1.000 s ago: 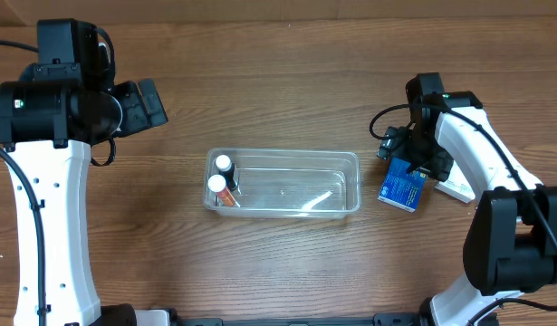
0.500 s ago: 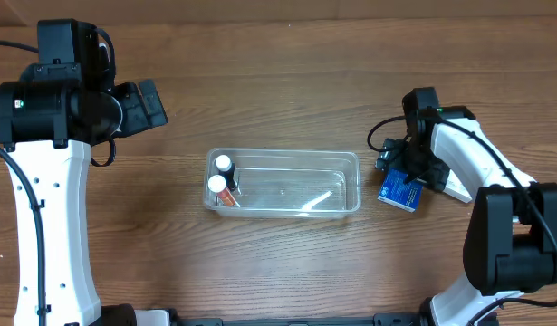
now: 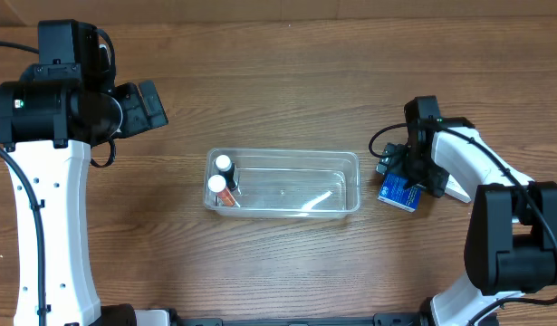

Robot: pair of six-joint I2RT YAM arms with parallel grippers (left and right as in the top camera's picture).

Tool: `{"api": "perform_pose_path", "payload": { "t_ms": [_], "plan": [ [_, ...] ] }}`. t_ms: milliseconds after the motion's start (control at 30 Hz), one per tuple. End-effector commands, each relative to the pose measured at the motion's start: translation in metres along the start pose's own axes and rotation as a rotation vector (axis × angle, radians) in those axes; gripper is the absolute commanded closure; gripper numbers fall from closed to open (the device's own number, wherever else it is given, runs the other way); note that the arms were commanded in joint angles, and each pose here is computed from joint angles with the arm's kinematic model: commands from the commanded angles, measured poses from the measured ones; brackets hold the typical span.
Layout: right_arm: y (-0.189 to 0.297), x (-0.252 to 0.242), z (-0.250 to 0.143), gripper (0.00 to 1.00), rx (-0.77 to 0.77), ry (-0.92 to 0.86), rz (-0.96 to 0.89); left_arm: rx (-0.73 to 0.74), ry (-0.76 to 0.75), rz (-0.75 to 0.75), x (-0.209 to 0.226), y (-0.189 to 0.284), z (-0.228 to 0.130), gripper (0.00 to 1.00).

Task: Pack container
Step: 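Lower the right gripper onto the blue Vicks box and grasp it, then carry the blue box into the container's right end and release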

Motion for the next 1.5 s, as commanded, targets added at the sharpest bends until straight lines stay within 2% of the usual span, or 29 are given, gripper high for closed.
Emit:
{"api": "perform_pose_path", "payload": {
  "t_ms": [0,100,200,267,567,733,867,1033,1167,1300,1467],
  "plan": [
    [-0.007,-0.003,-0.004,0.0,0.005,-0.007,-0.002,-0.007,-0.02,-0.012,-0.001,0.002,0.002,0.0],
    [-0.007,-0.002,-0.003,0.02,-0.001,-0.007,0.003,-0.007,-0.021,-0.012,-0.001,0.002,0.002,0.0],
    [-0.007,-0.002,-0.002,0.15,-0.005,-0.009,0.006,-0.007,-0.021,-0.012,-0.001,0.002,0.003,0.0],
    [-0.007,-0.001,-0.002,0.2,-0.006,-0.008,0.007,-0.007,-0.021,-0.012,-0.001,0.002,0.003,0.0],
    [0.0,0.004,0.005,0.22,-0.022,-0.009,0.024,-0.007,-0.021,-0.012,-0.001,0.002,0.003,0.0],
    [0.039,0.016,0.019,0.23,-0.061,0.012,0.059,-0.008,-0.021,-0.011,-0.001,0.002,0.003,0.0],
    [0.1,0.032,0.021,0.23,-0.137,0.096,0.124,-0.008,-0.021,-0.012,-0.001,0.002,0.003,0.0],
    [0.17,0.053,-0.006,0.23,-0.24,0.221,0.228,-0.009,-0.021,-0.012,-0.001,0.002,0.003,0.0],
    [0.209,0.074,-0.054,0.23,-0.301,0.369,0.333,-0.008,-0.021,-0.011,-0.001,0.002,0.003,0.0],
    [0.209,0.097,-0.094,0.22,-0.27,0.471,0.362,-0.008,-0.02,-0.012,-0.001,0.002,0.003,0.0],
    [0.178,0.114,-0.122,0.22,-0.208,0.509,0.336,-0.008,-0.021,-0.012,-0.001,0.002,0.003,0.0]
  ]
}}
Point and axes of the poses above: each gripper's point midway between its finger pads, its own y axis back along the fingers, its own x axis along the line the jaws close on, z = x × y, the point moved 5 cm from there along y, back along the fingers, and after that the axes turned 10 degrees about -y, right-handed, at the moved point
